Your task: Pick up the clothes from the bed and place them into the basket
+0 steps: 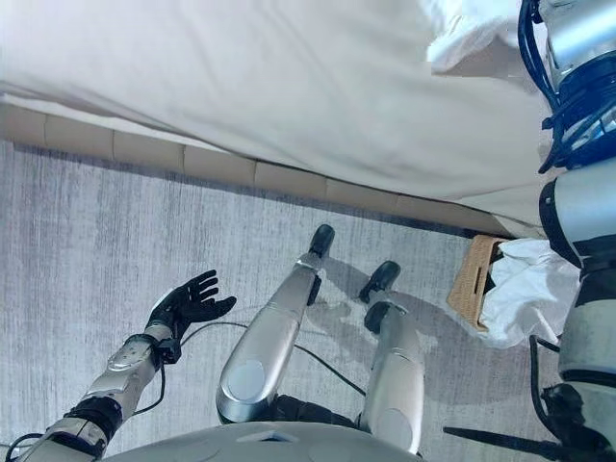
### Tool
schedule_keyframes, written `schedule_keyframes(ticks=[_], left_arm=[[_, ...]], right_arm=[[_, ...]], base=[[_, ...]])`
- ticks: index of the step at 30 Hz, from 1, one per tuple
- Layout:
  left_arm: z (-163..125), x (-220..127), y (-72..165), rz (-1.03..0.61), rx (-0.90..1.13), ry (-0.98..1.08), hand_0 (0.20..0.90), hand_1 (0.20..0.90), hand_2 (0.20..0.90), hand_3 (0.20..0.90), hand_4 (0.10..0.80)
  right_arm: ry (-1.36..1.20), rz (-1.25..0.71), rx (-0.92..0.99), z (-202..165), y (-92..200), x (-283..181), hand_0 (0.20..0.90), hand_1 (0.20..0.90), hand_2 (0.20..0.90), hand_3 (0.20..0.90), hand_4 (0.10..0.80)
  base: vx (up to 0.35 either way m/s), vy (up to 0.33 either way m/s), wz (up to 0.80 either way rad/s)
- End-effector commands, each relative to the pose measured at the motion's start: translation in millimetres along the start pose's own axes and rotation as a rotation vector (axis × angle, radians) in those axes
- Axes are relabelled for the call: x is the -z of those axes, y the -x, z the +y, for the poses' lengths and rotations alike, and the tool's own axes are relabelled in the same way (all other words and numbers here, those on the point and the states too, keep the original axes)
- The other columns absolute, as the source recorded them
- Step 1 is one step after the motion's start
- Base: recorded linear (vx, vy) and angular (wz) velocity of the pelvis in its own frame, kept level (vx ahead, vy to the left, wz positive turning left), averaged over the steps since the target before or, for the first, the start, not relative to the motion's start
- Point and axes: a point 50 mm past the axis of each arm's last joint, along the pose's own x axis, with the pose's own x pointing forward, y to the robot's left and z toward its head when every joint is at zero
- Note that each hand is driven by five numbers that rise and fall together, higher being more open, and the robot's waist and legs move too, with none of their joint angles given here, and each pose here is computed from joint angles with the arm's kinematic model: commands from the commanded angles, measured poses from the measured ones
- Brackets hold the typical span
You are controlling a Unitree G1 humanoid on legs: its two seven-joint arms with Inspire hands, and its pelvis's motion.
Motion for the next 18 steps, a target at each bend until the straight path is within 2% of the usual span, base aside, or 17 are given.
schedule_keyframes(ticks=[1, 12, 15, 16, 17, 18], left_arm=[[24, 24, 13, 0.126, -0.071, -0.105, 0.900, 0.900, 0.900, 0.900, 0.800], [4, 47, 11, 0.263, -0.023, -0.279, 0.900, 0.900, 0.900, 0.900, 0.800], [2, 51, 9, 0.315, -0.008, -0.325, 0.900, 0.900, 0.900, 0.900, 0.800], [0, 51, 8, 0.324, -0.002, -0.330, 0.900, 0.900, 0.900, 0.900, 0.800], [-6, 50, 5, 0.329, 0.013, -0.333, 0.900, 0.900, 0.900, 0.900, 0.800], [-12, 49, 2, 0.324, 0.025, -0.318, 0.900, 0.900, 0.900, 0.900, 0.800]], right_arm=[[0.000, -0.103, 0.214, -60, -7, -6, 0.300, 0.300, 0.300, 0.200, 0.100], [-0.018, -0.102, 0.164, -82, -8, 11, 0.300, 0.300, 0.300, 0.200, 0.100], [-0.010, -0.057, 0.025, -79, -7, 27, 0.300, 0.300, 0.300, 0.200, 0.100], [0.008, -0.028, -0.043, -72, -5, 35, 0.429, 0.429, 0.429, 0.351, 0.251], [0.033, 0.036, -0.162, -59, -2, 48, 0.827, 0.827, 0.827, 0.815, 0.715], [0.044, 0.102, -0.262, -49, 1, 64, 0.900, 0.900, 0.900, 0.900, 0.800]], base=[[-0.047, -0.055, -0.06], [0.025, -0.055, -0.13], [0.059, 0.000, -0.14], [0.075, 0.038, -0.11], [0.106, 0.052, -0.17], [0.098, 0.040, -0.22]])
